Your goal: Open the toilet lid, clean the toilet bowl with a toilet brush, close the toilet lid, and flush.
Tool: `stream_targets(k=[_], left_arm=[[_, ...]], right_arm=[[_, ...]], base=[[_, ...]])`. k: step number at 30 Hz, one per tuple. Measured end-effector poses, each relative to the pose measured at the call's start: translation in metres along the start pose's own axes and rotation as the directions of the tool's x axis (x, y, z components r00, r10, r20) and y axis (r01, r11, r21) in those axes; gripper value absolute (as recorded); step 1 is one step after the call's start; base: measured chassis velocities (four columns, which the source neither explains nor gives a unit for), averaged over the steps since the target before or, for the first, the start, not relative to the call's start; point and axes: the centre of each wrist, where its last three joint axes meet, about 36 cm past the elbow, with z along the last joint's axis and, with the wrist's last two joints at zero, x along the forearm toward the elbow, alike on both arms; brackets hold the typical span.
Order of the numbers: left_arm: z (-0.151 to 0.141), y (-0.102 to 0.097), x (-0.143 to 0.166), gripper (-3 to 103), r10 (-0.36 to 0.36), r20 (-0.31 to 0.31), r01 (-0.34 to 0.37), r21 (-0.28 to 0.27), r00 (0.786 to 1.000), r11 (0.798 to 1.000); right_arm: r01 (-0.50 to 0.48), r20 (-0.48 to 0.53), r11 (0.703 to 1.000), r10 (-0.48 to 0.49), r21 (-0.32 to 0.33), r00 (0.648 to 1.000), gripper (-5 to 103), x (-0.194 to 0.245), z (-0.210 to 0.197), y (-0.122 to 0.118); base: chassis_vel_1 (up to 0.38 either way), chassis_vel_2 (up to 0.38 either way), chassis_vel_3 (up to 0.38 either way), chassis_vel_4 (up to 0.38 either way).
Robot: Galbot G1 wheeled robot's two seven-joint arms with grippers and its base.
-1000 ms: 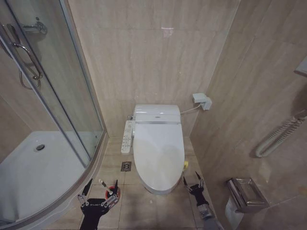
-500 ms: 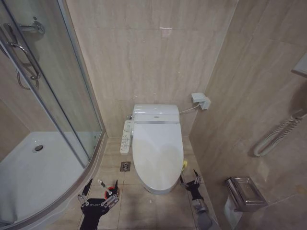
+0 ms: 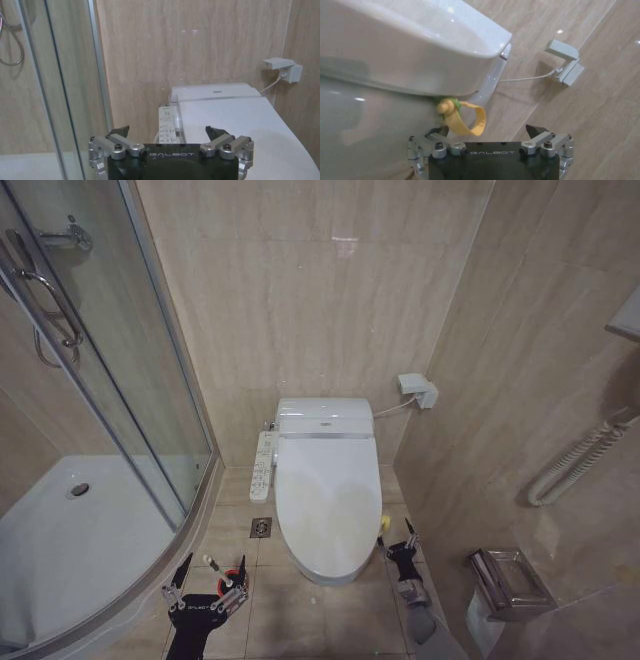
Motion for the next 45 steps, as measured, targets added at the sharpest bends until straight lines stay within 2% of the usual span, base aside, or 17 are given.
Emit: stream_targets(k=[19, 28, 45], left_arm=[[0.0, 0.0, 0.0, 99, 0.0, 0.0, 0.0, 0.0, 1.0, 1.0], [0.0, 0.0, 0.0, 99, 0.0, 0.0, 0.0, 0.0, 1.0, 1.0], [0.0, 0.0, 0.0, 99, 0.0, 0.0, 0.0, 0.0, 1.0, 1.0]], right_arm=[[-0.041, 0.056, 0.999, 0.043, -0.026, 0.997, 100, -0.005, -0.02, -0.004], [-0.032, 0.036, 0.999, 0.032, -0.003, 0.999, 100, 0.009, -0.007, -0.013], [-0.05, 0.039, 0.999, 0.05, 0.018, 0.998, 100, 0.003, -0.005, -0.008]], base=[[0.0, 0.0, 0.0, 0.0], [0.0, 0.0, 0.0, 0.0], [0.0, 0.0, 0.0, 0.0]])
